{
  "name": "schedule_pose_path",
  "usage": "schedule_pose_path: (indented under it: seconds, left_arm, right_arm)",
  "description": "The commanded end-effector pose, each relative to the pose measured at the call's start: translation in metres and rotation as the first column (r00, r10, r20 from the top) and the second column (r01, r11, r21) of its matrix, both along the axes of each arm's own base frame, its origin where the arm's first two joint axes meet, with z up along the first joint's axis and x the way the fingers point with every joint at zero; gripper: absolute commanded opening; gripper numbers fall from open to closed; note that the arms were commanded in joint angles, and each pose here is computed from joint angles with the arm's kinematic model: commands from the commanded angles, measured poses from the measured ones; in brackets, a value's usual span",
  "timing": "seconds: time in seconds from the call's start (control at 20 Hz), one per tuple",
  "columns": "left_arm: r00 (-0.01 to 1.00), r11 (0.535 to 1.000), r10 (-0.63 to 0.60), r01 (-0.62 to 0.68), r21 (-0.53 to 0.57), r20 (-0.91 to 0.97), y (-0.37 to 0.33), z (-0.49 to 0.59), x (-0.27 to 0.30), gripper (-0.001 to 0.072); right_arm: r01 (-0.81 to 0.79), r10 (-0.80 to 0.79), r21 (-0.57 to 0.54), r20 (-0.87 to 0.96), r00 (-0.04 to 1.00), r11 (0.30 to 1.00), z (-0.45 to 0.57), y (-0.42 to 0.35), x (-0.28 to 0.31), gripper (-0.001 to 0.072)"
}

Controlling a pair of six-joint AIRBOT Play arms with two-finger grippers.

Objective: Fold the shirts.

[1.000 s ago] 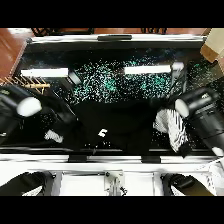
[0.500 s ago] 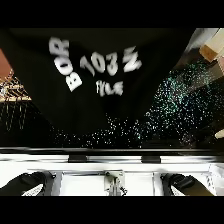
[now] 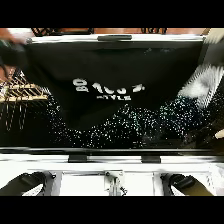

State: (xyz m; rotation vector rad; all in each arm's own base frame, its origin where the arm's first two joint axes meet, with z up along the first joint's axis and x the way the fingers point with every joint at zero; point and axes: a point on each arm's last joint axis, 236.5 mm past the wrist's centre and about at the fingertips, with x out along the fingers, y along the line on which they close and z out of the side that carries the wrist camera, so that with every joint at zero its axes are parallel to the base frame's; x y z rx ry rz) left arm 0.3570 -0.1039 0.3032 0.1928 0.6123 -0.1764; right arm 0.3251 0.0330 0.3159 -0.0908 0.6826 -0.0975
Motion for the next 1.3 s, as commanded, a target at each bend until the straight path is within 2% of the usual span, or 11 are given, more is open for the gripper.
schedule_pose_path:
  seconds: [0.0, 0.25, 0.35, 0.45, 0.55, 0.65, 0.75, 0.9, 1.05, 1.2, 1.25]
  left_arm:
    - [0.886, 0.991, -0.120, 0.131, -0.008, -0.448, -0.018, -0.097, -0.093, 0.0054]
    - [0.553, 0.935, -0.317, 0.320, -0.155, -0.771, -0.044, -0.195, -0.210, 0.0055]
    - [0.452, 0.915, -0.320, 0.375, -0.148, -0.833, -0.032, -0.222, -0.235, 0.0054]
    - [0.477, 0.918, -0.318, 0.372, -0.140, -0.819, -0.028, -0.227, -0.223, 0.0053]
    - [0.515, 0.938, -0.297, 0.313, -0.145, -0.804, -0.021, -0.230, -0.197, 0.0052]
    - [0.538, 0.966, -0.251, 0.192, -0.173, -0.804, -0.014, -0.248, -0.156, 0.0052]
    - [0.555, 0.966, -0.240, 0.052, -0.254, -0.797, -0.016, -0.270, -0.103, 0.0052]
    - [0.628, 0.888, -0.318, -0.066, -0.455, -0.711, -0.031, -0.278, -0.008, 0.0053]
    - [0.647, 0.761, -0.401, -0.157, -0.629, -0.648, -0.062, -0.285, 0.059, 0.0054]
    - [0.564, 0.752, -0.453, -0.175, -0.636, -0.690, -0.083, -0.322, 0.059, 0.0055]
    - [0.533, 0.757, -0.474, -0.160, -0.634, -0.700, -0.085, -0.329, 0.052, 0.0055]
  right_arm:
    - [-0.067, 0.060, -0.002, -0.429, 0.901, 0.998, -0.091, 0.005, -0.084, 0.0077]
    - [-0.201, 0.297, 0.218, -0.714, 0.634, 0.955, -0.192, 0.061, -0.156, 0.0077]
    - [-0.253, 0.293, 0.177, -0.776, 0.559, 0.951, -0.219, 0.051, -0.165, 0.0077]
    - [-0.245, 0.204, 0.076, -0.805, 0.557, 0.967, -0.228, 0.024, -0.151, 0.0076]
    - [-0.163, 0.155, 0.076, -0.819, 0.552, 0.984, -0.241, 0.002, -0.130, 0.0076]
    - [-0.011, 0.162, 0.188, -0.810, 0.564, 0.982, -0.268, -0.007, -0.094, 0.0076]
    - [0.129, 0.217, 0.353, -0.783, 0.582, 0.927, -0.293, 0.003, -0.055, 0.0076]
    - [0.211, 0.260, 0.556, -0.648, 0.716, 0.804, -0.309, 0.025, 0.035, 0.0076]
    - [0.186, 0.207, 0.677, -0.457, 0.865, 0.712, -0.305, 0.052, 0.125, 0.0077]
    - [0.142, 0.135, 0.683, -0.335, 0.932, 0.717, -0.304, 0.060, 0.167, 0.0079]
    - [0.138, 0.121, 0.678, -0.321, 0.939, 0.722, -0.302, 0.057, 0.171, 0.0147]
